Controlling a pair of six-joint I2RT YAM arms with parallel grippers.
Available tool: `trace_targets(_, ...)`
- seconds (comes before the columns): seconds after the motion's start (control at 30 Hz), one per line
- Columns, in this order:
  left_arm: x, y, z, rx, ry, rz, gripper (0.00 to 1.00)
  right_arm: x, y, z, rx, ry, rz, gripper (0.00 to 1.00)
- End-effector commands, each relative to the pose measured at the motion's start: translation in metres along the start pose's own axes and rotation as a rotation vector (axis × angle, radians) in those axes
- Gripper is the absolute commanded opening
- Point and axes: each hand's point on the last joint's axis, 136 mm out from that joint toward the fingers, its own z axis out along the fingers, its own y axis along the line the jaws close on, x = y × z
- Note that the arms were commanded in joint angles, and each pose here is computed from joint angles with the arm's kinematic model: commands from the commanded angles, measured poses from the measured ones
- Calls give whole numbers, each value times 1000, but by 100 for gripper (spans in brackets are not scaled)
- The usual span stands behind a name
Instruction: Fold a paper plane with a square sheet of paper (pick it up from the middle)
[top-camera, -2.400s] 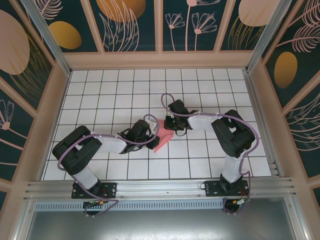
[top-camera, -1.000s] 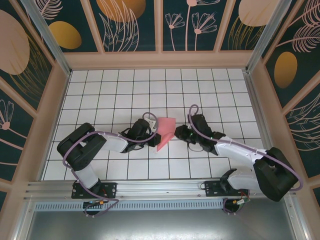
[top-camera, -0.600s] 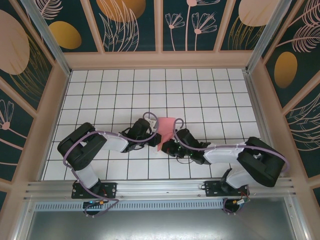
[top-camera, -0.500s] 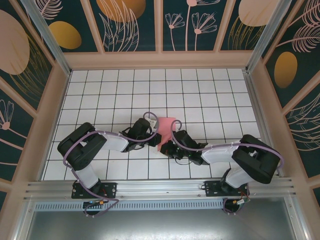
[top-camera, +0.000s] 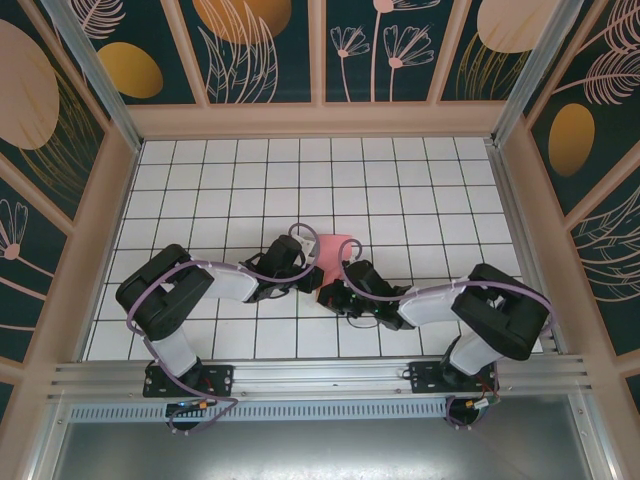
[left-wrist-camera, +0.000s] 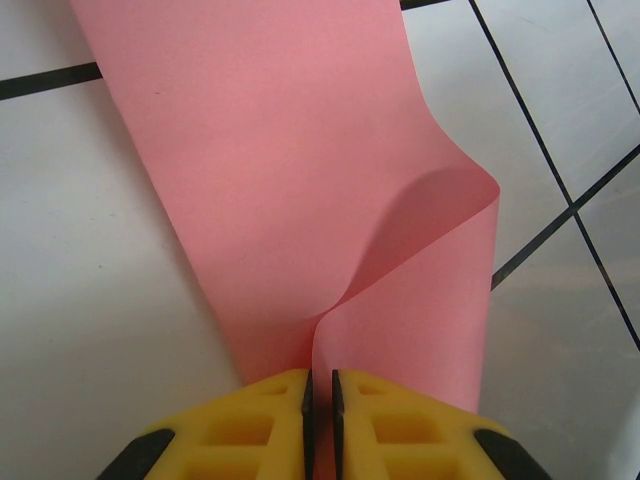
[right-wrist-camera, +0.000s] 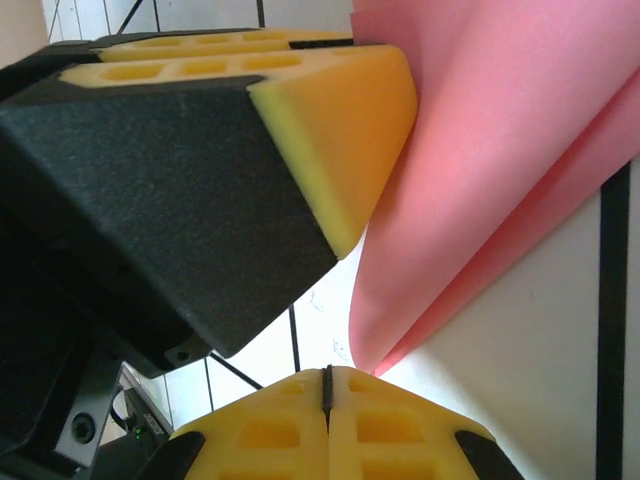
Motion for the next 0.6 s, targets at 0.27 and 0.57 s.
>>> trace_targets(0.27, 26, 14, 10, -51, 88, 7, 16, -5, 8, 12, -43, -7, 16, 7)
trace_targets(0.57, 25, 14, 10, -49, 86, 8, 16, -2, -17, 17, 47, 3, 39, 8)
